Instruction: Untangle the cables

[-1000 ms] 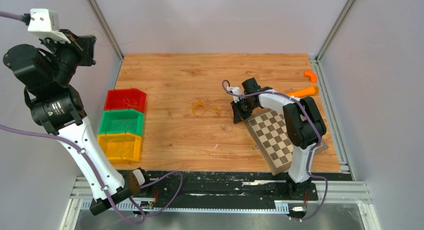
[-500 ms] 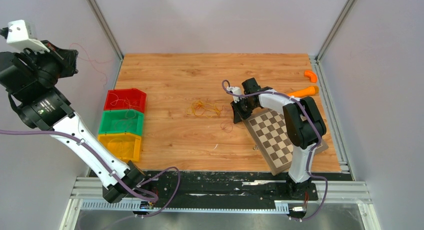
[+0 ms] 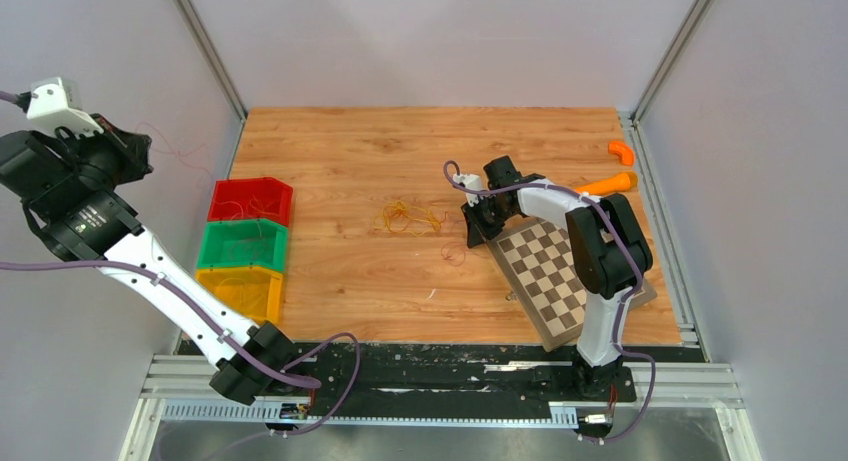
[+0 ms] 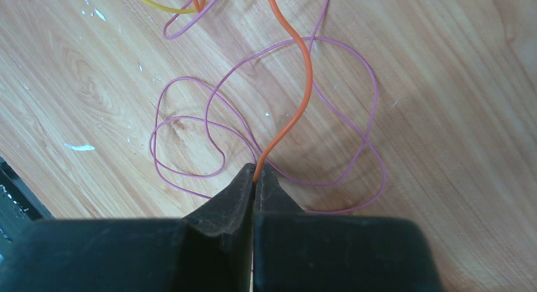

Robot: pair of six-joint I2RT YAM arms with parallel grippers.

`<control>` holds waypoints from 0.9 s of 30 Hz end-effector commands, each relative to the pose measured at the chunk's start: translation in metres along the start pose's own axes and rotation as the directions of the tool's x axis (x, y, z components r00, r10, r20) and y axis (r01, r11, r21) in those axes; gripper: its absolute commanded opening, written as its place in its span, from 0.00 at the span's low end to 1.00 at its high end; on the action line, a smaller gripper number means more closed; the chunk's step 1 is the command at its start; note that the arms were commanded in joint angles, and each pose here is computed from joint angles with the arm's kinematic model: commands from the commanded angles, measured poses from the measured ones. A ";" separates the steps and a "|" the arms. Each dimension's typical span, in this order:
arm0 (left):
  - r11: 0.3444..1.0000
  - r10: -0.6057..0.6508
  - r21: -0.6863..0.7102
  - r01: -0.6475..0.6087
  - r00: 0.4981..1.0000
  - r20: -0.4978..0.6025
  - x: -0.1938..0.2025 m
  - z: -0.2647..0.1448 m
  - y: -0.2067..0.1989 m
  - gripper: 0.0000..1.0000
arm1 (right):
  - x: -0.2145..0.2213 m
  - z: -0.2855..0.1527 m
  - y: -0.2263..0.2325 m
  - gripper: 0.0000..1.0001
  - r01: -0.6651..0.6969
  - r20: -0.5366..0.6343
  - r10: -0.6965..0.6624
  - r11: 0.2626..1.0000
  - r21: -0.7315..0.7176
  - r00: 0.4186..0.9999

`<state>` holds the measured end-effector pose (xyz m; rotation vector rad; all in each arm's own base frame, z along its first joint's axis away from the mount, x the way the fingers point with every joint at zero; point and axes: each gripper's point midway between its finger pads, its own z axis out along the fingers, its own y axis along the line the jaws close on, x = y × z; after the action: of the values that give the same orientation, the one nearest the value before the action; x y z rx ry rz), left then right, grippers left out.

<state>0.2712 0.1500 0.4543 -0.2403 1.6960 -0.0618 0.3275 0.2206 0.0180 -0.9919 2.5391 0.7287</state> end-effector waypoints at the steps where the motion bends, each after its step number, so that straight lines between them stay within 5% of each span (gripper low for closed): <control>1: 0.990 0.137 -0.042 -0.136 0.991 0.013 0.000 -0.013 0.002 0.00 | 0.022 -0.001 -0.013 0.00 -0.004 -0.079 0.008 0.998 0.055 0.997; 12: 0.981 0.178 -0.014 -0.192 0.932 -0.317 0.109 -0.004 0.047 0.00 | 0.028 -0.001 -0.013 0.00 -0.004 -0.097 0.010 0.998 0.059 0.995; 27: 0.986 0.165 0.073 -0.149 0.890 -0.425 0.242 0.033 0.088 0.00 | 0.032 0.006 -0.011 0.00 -0.033 -0.113 0.036 0.999 0.036 0.993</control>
<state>0.2546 0.1746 0.2082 -0.1582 2.1701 -0.1073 0.3268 0.2203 0.0179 -1.0004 2.5386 0.7296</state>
